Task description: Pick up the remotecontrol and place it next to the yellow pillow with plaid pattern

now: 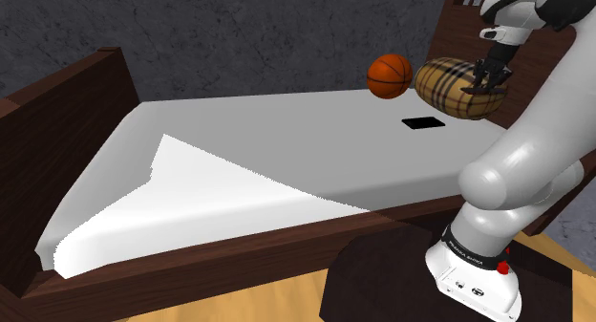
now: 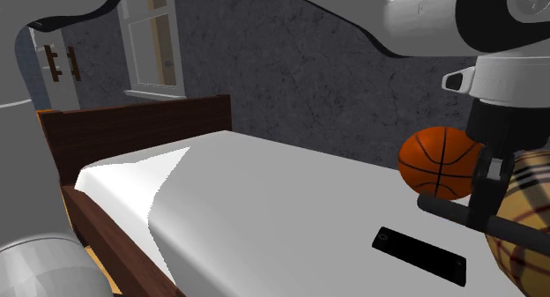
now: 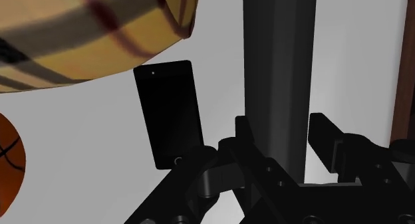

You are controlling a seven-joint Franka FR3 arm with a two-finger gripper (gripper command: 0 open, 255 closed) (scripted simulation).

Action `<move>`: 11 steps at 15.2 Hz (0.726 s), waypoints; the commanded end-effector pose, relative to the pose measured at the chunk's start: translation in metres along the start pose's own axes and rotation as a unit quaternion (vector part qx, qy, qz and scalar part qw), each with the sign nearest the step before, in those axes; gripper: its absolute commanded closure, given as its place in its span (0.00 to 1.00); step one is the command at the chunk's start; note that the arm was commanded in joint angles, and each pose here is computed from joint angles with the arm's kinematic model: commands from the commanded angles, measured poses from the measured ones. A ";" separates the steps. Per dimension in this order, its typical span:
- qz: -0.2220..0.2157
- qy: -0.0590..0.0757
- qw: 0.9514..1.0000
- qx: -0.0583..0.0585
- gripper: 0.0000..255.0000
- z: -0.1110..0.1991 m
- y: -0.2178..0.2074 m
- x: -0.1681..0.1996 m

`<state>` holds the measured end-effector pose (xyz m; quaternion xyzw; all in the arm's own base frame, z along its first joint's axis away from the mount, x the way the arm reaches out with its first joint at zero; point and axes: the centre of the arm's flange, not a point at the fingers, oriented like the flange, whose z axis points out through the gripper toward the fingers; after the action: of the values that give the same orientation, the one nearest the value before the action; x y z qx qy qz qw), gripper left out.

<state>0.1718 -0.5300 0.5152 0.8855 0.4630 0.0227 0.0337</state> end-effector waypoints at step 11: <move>0.000 0.000 1.000 0.000 1.00 0.063 -0.006 0.000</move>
<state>0.1705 -0.5306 0.4574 0.8855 0.4630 0.0227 0.0336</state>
